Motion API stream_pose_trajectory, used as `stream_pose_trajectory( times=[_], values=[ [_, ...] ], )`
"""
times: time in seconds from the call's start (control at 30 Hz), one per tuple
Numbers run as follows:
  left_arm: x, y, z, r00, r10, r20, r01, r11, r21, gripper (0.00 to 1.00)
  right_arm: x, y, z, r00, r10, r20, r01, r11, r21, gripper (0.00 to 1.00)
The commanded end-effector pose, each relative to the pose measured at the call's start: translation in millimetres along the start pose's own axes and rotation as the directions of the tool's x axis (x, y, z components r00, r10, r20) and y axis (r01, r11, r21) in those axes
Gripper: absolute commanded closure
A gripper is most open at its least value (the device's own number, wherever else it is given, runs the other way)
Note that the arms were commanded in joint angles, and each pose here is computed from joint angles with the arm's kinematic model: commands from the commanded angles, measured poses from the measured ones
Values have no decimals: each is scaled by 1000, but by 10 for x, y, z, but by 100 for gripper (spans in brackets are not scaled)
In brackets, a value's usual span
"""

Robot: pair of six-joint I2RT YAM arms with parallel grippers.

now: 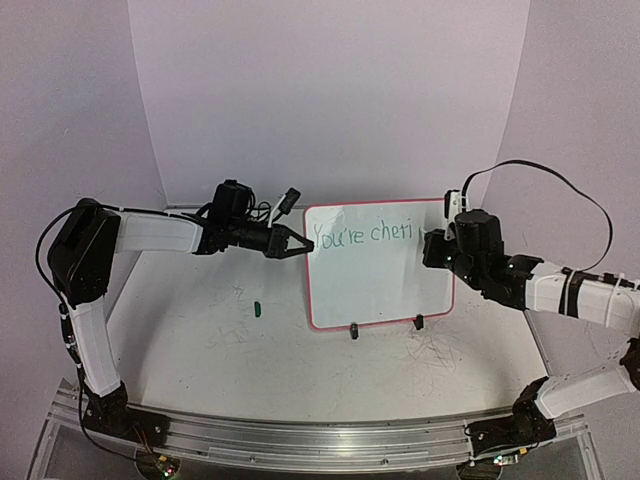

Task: Write a sentence on the whiteboard
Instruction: Pick up the sentence from the whiteboard.

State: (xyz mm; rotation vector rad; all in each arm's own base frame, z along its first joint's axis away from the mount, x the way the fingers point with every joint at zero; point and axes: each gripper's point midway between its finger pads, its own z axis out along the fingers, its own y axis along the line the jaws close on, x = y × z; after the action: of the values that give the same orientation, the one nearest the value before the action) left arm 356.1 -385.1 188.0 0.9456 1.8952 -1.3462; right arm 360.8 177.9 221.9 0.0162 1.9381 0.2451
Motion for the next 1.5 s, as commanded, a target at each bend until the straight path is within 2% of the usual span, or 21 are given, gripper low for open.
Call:
stream_pose_trajectory(
  times=[0.0, 0.5, 0.93, 1.47],
  values=[
    [-90, 11, -60, 998, 53, 18, -51, 997, -59, 100, -289, 48, 17, 997, 20, 72, -20, 1000, 4, 100],
    [-106, -4, -67, 998, 56, 20, -55, 997, -57, 100, -261, 136, 84, 999, -2, 51, 3, 1000, -25, 100],
    [-97, 5, -63, 998, 54, 19, -53, 997, -59, 100, -36, 133, 69, 1000, -6, -15, 5, 999, -53, 100],
    [-89, 11, -56, 999, 51, 17, -50, 997, -57, 100, 21, -32, 10, 1000, 12, -15, -12, 1000, 14, 100]
  ],
)
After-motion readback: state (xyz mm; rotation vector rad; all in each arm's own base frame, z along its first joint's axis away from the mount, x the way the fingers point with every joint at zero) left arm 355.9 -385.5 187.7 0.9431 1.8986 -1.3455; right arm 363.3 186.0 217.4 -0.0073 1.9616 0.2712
